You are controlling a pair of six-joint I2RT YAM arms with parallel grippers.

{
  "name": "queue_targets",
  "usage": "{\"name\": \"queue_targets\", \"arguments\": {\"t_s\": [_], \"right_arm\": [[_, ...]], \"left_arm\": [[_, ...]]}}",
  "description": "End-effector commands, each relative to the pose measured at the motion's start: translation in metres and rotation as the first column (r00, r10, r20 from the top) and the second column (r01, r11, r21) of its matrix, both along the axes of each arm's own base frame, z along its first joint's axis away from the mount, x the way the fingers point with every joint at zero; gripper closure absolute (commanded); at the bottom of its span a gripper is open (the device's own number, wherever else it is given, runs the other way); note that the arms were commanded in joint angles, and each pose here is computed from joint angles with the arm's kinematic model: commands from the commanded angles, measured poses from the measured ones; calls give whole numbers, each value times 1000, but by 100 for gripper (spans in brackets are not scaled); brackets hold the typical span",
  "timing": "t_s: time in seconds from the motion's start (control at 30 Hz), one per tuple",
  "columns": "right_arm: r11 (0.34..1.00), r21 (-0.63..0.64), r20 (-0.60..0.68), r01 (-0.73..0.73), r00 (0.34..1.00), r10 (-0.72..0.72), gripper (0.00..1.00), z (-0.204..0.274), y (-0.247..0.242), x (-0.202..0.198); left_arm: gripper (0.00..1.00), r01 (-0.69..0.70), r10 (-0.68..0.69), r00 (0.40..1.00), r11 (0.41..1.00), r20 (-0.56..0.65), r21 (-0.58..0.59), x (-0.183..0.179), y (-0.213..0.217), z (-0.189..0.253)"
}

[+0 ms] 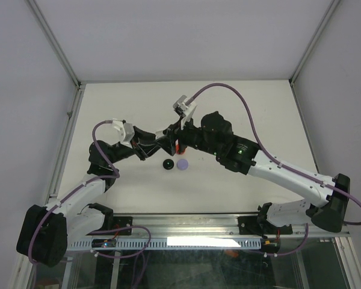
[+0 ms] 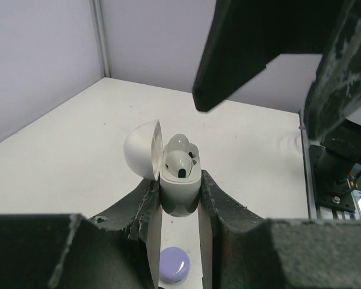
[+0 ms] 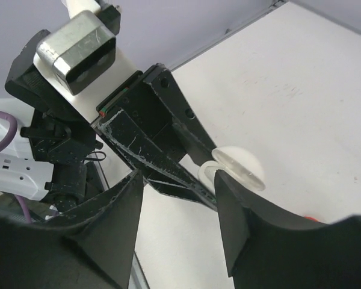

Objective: Insert the wireless bluetooth earbuds into the charging case
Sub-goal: Close the charging case.

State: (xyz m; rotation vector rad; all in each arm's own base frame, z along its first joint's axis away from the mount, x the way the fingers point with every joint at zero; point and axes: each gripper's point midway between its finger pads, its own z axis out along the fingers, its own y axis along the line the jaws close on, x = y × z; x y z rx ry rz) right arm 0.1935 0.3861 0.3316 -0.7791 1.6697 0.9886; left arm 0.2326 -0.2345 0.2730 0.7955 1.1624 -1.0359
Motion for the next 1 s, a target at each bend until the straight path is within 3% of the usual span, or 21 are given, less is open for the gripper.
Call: {"name": "queue_targets", "arguments": {"t_s": [0.0,0.3,0.6,0.97], "right_arm": [[999,33,102,-12,995,9,46,37,-16,6],[988,51,-23,-147,989,149,36,16,-17,16],[929,67,-146,-364,917,370,33,-4,2,-11],[914,67,-65,-401,912,405,33,11,-17,-29]], "left_arm": [[97,97,-97,993,995,65,-9,-13,-6,22],[96,185,-185,980,983,73,6,-26,-10,21],[96,187,-187,981,982,49,-1,-23,-11,19],[96,142,-143,989,990,-48,-15,-9,-12,14]]}}
